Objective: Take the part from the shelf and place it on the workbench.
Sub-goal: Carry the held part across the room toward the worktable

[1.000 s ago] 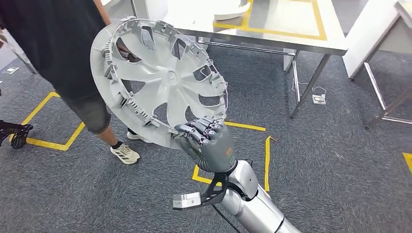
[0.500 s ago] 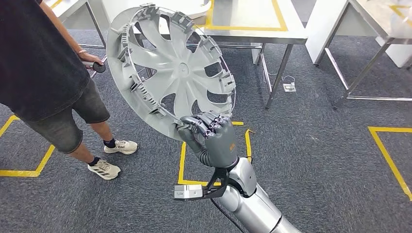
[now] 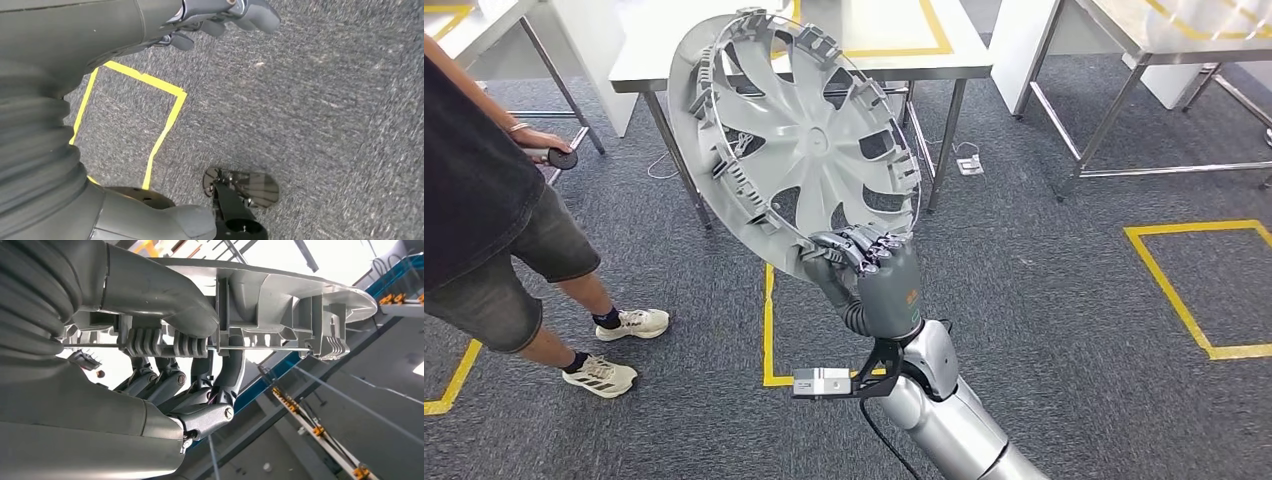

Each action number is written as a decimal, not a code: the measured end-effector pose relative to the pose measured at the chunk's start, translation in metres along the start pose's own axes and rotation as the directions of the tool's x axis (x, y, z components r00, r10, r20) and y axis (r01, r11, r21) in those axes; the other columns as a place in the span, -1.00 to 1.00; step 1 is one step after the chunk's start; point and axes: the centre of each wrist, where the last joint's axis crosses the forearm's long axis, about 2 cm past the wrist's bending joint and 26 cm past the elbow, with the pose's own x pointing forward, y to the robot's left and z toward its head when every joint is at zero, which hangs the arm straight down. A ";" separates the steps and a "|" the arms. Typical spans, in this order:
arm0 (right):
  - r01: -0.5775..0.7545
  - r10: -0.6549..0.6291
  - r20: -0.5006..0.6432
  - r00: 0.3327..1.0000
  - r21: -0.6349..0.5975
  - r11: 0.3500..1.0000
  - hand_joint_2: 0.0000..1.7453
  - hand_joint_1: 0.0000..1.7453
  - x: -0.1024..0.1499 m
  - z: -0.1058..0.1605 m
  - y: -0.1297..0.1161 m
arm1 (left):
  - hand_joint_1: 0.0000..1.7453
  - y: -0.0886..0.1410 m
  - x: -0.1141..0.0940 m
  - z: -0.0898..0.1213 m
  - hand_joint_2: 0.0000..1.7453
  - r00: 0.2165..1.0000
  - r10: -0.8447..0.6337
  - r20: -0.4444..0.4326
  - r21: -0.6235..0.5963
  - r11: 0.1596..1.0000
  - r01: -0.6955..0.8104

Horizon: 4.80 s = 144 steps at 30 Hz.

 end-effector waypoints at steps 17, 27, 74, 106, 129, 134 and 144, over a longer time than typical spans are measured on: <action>0.030 -0.029 0.017 0.999 -0.006 1.000 1.00 1.00 -0.001 -0.002 -0.001 | -1.00 0.003 -0.002 -0.001 1.00 1.000 -0.023 0.015 0.016 1.000 0.022; 0.049 -0.049 0.024 0.999 -0.012 0.999 1.00 1.00 -0.002 -0.005 0.000 | -1.00 0.003 -0.002 -0.001 1.00 0.999 -0.034 0.017 0.022 0.999 0.034; 0.049 -0.049 0.017 0.999 -0.009 0.999 1.00 1.00 -0.003 -0.004 0.002 | -1.00 0.004 -0.003 0.000 1.00 0.999 -0.052 -0.002 0.062 0.997 0.052; 0.047 -0.045 0.036 0.998 -0.033 0.998 1.00 1.00 -0.007 -0.009 0.004 | -1.00 0.010 -0.003 -0.004 1.00 0.997 -0.066 0.046 0.095 0.994 0.061; 0.064 -0.059 0.084 0.995 -0.059 0.996 1.00 1.00 -0.003 -0.021 0.002 | -1.00 0.012 -0.002 -0.005 1.00 0.997 -0.062 0.047 0.109 0.992 0.057; 0.069 -0.064 0.092 0.994 -0.051 0.996 1.00 1.00 -0.003 -0.026 0.001 | -1.00 0.011 -0.002 -0.005 1.00 0.998 -0.063 0.027 0.120 0.991 0.059; 0.077 -0.073 0.105 0.992 -0.030 0.997 1.00 1.00 -0.001 -0.030 0.005 | -1.00 0.010 -0.004 -0.003 1.00 0.998 -0.055 0.016 0.132 0.990 0.052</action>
